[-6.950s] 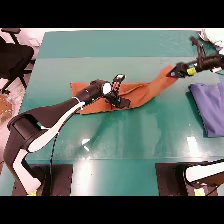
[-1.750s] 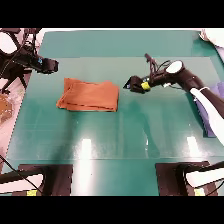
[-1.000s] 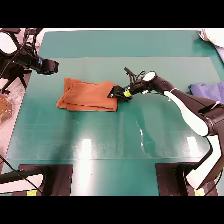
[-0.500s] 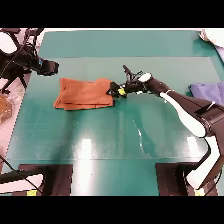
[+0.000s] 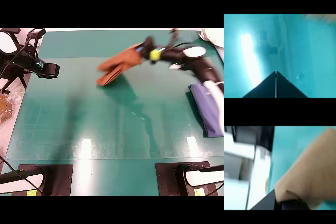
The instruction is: Fold the shirts.
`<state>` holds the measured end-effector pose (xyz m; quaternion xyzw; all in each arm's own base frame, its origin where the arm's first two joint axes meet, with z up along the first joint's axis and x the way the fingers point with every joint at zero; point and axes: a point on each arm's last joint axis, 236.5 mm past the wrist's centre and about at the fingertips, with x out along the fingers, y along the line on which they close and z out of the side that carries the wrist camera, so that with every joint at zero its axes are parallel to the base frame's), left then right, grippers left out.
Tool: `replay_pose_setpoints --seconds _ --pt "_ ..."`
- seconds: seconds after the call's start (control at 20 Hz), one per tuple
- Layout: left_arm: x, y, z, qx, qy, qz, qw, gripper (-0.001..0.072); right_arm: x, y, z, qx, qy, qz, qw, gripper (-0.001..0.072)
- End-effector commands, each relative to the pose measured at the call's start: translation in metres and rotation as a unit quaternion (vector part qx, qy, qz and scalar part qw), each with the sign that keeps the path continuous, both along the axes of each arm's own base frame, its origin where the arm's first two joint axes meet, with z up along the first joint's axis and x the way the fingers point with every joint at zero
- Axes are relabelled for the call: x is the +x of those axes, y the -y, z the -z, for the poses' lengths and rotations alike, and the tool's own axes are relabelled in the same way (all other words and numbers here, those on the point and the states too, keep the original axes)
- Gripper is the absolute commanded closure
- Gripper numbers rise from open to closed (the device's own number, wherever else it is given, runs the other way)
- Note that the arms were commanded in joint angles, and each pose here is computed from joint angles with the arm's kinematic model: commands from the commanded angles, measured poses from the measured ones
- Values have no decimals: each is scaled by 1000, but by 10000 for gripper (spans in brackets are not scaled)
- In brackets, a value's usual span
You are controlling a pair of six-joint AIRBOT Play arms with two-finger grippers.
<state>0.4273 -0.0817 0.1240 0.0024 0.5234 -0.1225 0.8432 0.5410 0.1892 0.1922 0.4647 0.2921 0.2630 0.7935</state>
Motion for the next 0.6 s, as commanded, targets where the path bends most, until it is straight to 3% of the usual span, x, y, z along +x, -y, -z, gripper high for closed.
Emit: replay_pose_setpoints --seconds 0.0,0.25,0.4,0.55 --pt "-16 7 5 -13 -35 9 999 684 14 143 -83 18 67 136 988 702" --pt "-37 21 8 -41 -78 26 996 684 -6 331 -123 27 77 246 966 701" --pt "-42 31 6 -61 -91 23 994 684 -31 391 -95 26 32 247 968 702" --pt "-42 37 4 -78 -93 19 992 684 -72 439 -29 -27 -92 289 953 702"
